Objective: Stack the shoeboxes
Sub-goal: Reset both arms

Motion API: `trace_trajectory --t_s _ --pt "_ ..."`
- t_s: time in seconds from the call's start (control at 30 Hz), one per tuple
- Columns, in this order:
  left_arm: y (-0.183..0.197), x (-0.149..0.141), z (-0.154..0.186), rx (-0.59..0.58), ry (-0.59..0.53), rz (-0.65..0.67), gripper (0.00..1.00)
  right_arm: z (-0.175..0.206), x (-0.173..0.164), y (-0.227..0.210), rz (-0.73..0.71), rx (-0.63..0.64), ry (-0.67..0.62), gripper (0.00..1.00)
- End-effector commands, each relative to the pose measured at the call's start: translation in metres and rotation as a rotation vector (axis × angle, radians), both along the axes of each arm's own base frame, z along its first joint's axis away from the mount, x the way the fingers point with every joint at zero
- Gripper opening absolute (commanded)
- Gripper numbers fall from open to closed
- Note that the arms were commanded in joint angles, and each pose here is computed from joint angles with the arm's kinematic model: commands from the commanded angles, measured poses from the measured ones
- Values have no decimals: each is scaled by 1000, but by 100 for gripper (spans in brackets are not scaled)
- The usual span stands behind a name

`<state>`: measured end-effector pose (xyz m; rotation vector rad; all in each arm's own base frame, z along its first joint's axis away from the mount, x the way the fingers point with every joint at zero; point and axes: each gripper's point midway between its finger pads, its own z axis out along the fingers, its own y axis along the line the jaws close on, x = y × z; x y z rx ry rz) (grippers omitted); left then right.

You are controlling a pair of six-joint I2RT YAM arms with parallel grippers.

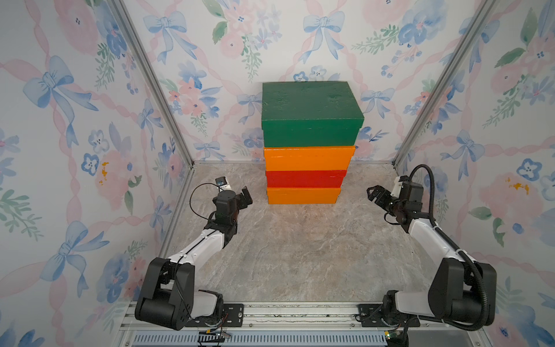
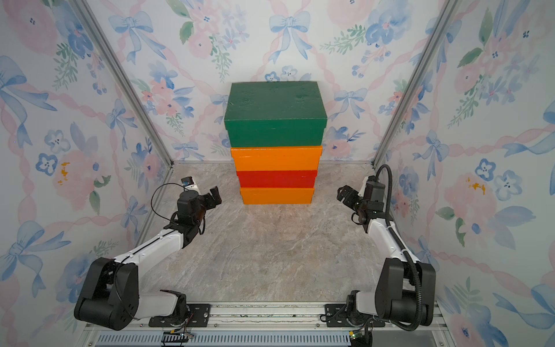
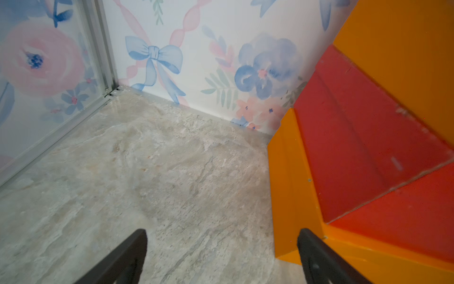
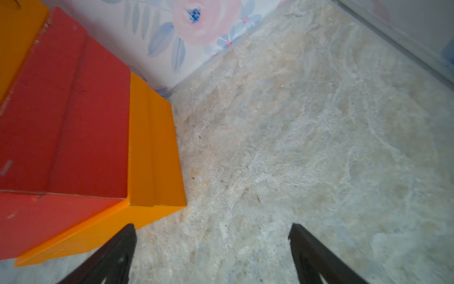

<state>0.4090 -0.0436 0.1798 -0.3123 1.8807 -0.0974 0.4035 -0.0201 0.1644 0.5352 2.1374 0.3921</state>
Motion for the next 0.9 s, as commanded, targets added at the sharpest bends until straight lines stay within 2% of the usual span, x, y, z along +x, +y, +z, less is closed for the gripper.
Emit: trace_trajectory --t_s 0.0,0.13,0.3,0.6,0.73,0.87 --pt "13 -14 -11 140 29 70 98 -8 -15 -10 -24 -106 13 97" --pt "20 -28 -21 191 47 124 98 -26 -30 -10 -25 -142 9 97" --pt "29 -44 -30 230 49 169 98 -43 -46 -5 -5 -254 18 97" --pt "27 -60 -25 374 31 185 98 -40 -65 -10 -14 -357 22 97" --pt "27 -74 -37 446 54 199 98 -47 -78 -13 -20 -431 29 97" --pt "31 -91 -57 446 69 190 98 -58 -94 -15 -35 -483 56 97"
